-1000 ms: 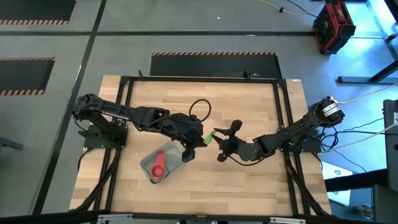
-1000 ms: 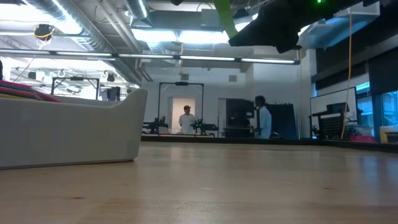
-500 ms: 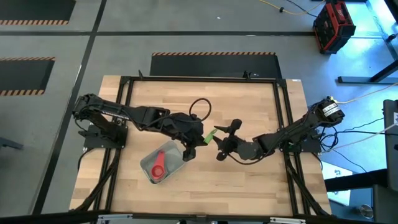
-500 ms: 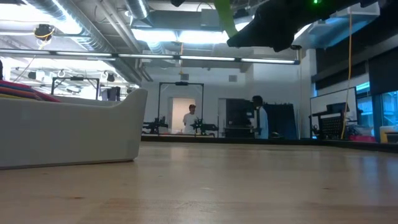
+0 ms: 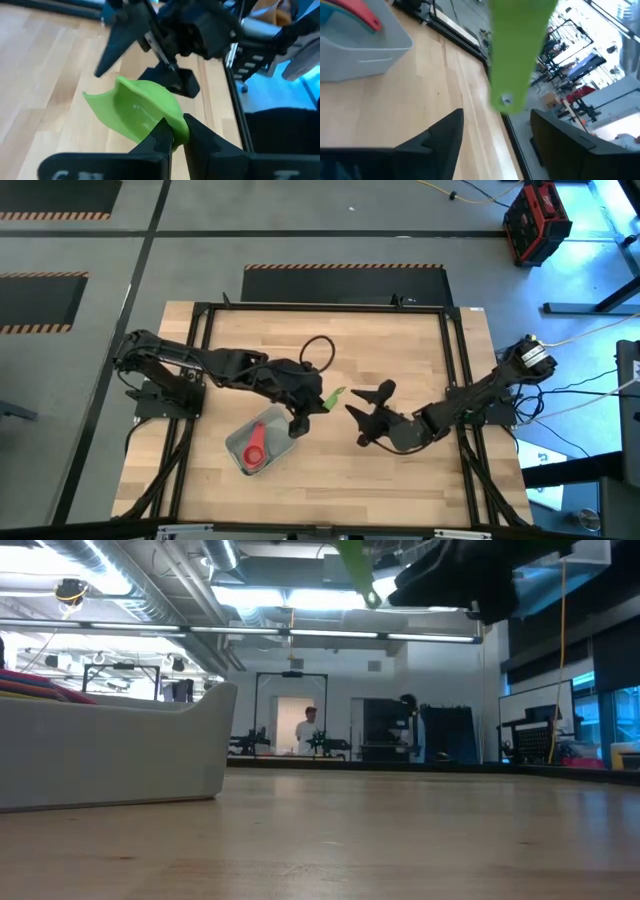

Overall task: Nest measuring cups in basket
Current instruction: Stack the green measuring cup on the red measuring cup in the gray bin

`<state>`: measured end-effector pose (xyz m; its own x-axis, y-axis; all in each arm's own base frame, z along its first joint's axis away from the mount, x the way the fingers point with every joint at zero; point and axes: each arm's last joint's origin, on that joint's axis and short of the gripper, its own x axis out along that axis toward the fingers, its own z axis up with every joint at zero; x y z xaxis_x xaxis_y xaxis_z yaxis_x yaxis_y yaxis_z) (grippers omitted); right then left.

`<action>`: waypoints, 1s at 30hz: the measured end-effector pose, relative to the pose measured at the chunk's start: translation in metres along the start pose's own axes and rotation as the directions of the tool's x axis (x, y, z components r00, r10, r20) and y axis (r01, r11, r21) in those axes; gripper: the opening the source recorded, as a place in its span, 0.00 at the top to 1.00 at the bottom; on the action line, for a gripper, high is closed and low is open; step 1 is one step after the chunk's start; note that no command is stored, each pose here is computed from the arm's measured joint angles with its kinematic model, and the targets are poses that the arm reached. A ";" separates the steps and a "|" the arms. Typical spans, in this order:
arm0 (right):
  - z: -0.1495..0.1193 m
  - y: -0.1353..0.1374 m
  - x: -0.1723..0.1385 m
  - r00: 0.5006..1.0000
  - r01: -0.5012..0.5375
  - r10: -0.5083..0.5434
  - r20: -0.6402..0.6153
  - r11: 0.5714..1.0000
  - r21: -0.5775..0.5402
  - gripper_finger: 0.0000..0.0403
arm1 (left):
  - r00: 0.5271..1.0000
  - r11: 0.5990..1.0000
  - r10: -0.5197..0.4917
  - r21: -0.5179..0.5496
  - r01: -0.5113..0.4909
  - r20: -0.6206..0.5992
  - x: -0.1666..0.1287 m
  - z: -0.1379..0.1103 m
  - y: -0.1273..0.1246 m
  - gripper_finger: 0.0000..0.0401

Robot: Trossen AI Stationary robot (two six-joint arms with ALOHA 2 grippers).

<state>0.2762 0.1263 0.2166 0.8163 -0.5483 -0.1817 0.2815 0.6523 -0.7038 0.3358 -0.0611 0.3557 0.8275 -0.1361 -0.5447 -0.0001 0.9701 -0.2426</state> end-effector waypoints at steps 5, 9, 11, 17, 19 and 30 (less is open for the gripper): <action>0.000 -0.007 -0.020 0.999 -0.045 0.045 -0.003 0.999 -0.019 0.42 | 1.000 1.000 -0.008 0.000 0.008 0.017 -0.013 0.003 -0.001 0.94; -0.006 -0.026 -0.038 0.994 -0.101 0.102 -0.027 0.994 0.031 0.42 | 1.000 1.000 -0.007 0.001 0.007 0.002 -0.031 0.002 0.000 0.94; -0.011 -0.035 -0.046 0.984 -0.168 0.172 -0.042 0.982 0.087 0.42 | 0.999 1.000 -0.007 0.022 0.008 -0.034 -0.043 -0.001 0.000 0.94; -0.026 -0.053 -0.057 0.900 -0.392 0.426 -0.092 0.883 0.257 0.42 | 0.977 0.998 -0.031 0.046 0.041 -0.212 -0.070 -0.021 -0.007 0.94; -0.026 -0.054 -0.057 0.886 -0.414 0.455 -0.088 0.863 0.289 0.42 | 0.959 0.997 -0.029 0.064 0.049 -0.280 -0.074 -0.030 -0.013 0.94; -0.028 -0.051 -0.052 0.869 -0.418 0.484 -0.109 0.833 0.363 0.42 | 0.878 0.990 0.083 0.143 -0.017 -0.471 -0.079 -0.071 -0.056 0.94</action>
<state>0.2055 0.1072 0.2424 0.7902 -0.2177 -0.5729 0.0763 0.9624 -0.2605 0.2301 -0.1191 0.3551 0.4624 -0.1335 -0.8766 0.0657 0.9910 -0.1162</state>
